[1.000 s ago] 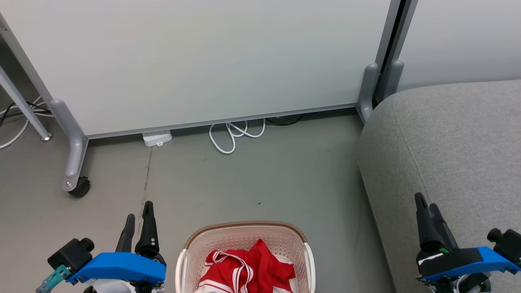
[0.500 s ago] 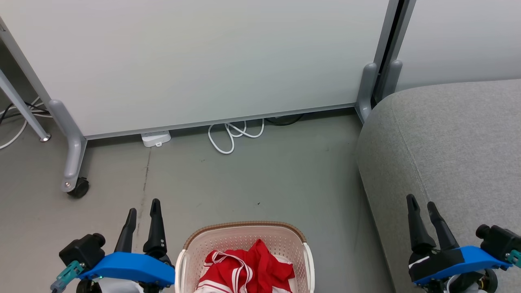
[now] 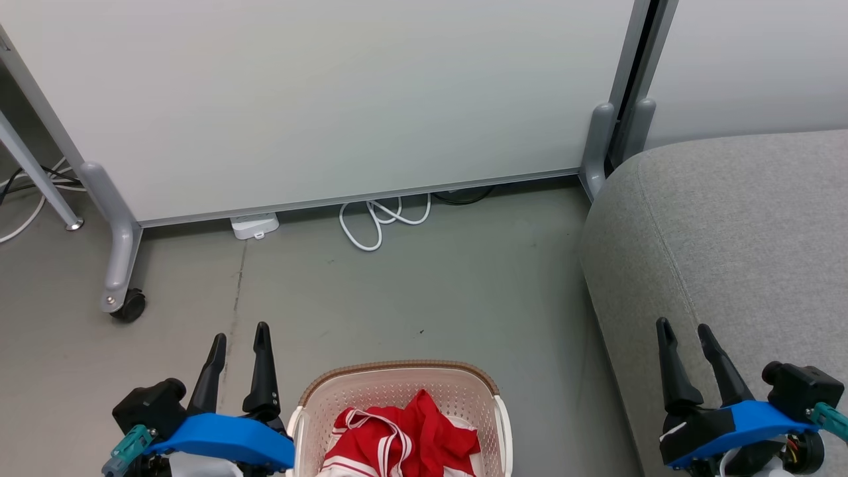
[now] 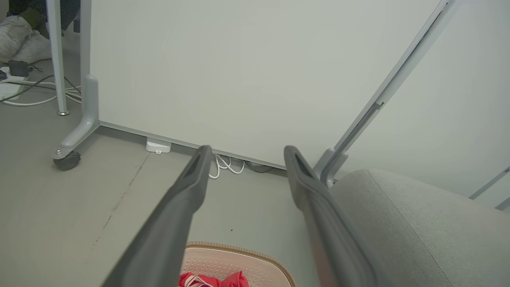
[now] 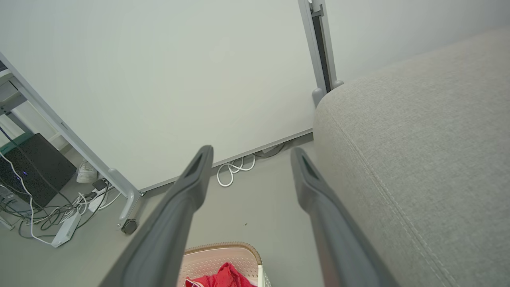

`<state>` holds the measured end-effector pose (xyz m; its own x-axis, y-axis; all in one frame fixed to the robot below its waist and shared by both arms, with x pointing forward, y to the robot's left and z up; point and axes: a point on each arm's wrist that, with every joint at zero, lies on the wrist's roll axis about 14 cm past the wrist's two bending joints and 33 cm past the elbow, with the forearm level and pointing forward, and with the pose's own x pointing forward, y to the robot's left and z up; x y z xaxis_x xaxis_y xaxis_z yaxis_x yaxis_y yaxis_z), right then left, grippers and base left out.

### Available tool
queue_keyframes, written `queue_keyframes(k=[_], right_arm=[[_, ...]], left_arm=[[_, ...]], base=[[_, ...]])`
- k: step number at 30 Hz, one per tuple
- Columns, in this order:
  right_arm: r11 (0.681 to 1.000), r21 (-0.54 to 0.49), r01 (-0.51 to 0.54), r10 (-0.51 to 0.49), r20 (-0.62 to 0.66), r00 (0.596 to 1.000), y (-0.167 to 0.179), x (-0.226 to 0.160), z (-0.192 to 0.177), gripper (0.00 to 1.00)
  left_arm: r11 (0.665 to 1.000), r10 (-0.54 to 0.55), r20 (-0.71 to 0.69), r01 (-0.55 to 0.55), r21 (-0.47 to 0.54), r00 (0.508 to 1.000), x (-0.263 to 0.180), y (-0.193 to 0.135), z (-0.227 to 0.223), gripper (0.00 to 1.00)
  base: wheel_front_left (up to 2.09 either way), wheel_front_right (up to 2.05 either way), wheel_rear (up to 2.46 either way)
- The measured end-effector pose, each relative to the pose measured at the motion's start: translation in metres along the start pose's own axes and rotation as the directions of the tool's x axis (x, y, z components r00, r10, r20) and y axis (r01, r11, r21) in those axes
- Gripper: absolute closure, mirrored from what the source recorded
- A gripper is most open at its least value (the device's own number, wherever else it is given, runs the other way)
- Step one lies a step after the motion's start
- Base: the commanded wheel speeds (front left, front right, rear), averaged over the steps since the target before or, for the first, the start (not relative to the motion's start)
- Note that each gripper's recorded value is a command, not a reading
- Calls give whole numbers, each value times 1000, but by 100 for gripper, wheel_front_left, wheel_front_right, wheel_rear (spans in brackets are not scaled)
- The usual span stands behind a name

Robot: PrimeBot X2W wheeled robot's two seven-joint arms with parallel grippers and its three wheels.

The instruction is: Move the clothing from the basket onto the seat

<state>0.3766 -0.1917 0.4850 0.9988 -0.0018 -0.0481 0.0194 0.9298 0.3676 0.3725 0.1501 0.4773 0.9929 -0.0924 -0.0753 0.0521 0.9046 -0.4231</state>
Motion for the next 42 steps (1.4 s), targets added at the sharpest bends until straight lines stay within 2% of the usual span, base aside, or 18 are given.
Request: queue_keyframes(k=[26,42], right_arm=[[967,-253,-38,40,1,999,6,1,2,0],[933,-354,-64,70,3,998,12,1,1,0]], left_arm=[[985,-16,44,8,172,999,-1,0,4,0],[979,-33,61,20,202,998,-2,-1,4,0]], base=[[0,0,0],[0,0,0]])
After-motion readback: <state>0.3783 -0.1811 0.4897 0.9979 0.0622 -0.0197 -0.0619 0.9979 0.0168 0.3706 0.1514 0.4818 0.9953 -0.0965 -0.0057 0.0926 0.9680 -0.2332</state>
